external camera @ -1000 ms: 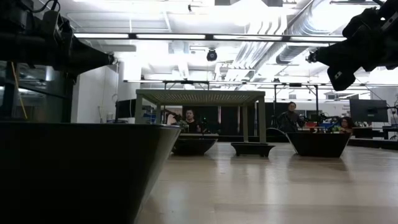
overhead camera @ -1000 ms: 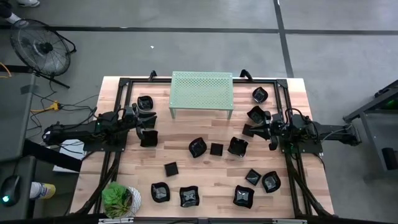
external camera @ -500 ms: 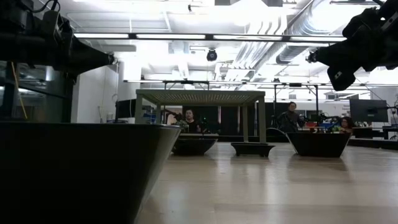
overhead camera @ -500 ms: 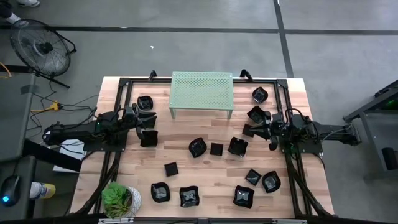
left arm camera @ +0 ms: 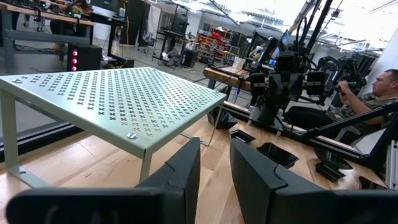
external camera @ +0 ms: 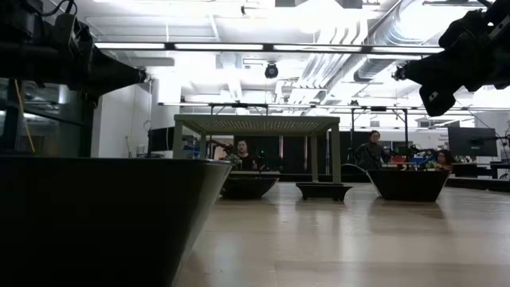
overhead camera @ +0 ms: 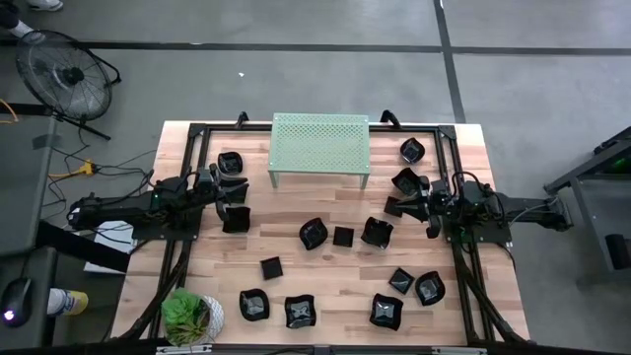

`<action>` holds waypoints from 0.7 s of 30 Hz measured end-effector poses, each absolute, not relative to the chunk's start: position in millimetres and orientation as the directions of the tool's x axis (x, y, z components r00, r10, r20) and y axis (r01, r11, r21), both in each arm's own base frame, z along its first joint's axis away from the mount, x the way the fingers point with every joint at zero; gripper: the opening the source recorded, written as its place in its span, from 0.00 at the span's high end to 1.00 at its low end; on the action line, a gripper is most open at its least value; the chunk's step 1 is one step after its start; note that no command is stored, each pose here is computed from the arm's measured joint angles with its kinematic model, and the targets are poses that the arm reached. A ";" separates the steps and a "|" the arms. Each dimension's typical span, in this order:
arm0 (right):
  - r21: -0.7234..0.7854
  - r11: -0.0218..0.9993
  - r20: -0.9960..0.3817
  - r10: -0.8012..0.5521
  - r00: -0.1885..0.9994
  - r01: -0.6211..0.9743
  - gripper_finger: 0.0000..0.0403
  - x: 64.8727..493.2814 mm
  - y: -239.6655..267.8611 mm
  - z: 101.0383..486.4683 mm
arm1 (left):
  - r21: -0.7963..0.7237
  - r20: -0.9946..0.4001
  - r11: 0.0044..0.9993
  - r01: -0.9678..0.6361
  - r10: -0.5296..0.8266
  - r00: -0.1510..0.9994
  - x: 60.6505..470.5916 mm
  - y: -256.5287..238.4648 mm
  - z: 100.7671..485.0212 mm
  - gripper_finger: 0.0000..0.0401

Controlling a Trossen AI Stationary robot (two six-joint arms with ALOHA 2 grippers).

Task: Pick & Place Mini shaped plates

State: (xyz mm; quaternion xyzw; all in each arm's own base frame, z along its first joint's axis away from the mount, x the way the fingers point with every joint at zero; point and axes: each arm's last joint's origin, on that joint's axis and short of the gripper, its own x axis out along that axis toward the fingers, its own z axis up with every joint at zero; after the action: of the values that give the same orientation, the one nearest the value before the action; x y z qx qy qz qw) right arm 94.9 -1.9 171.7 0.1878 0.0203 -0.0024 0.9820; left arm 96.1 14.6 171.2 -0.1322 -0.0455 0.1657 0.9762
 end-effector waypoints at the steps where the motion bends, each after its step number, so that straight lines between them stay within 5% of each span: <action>1: 0.369 0.929 -0.041 0.003 0.999 0.012 0.86 94.8 -1.9 171.8 | -0.273 0.045 0.910 -0.312 0.336 0.941 96.1 14.7 171.1 0.79; 10: 0.342 0.940 -0.030 0.003 1.000 0.007 0.86 92.9 -1.9 187.2 | -0.273 0.044 0.910 -0.312 0.336 0.941 96.1 14.7 171.1 0.79; 21: 0.282 0.951 -0.255 -0.050 0.966 0.124 0.86 97.5 -5.6 251.1 | -0.273 0.045 0.910 -0.312 0.336 0.941 96.1 14.7 171.1 0.79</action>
State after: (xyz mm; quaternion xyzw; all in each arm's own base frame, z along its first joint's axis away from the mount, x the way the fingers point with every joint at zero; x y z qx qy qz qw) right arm 97.5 -5.6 251.1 0.1496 0.1235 -0.0443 0.9800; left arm 96.1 14.7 171.1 -0.1322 -0.0453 0.1659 0.9762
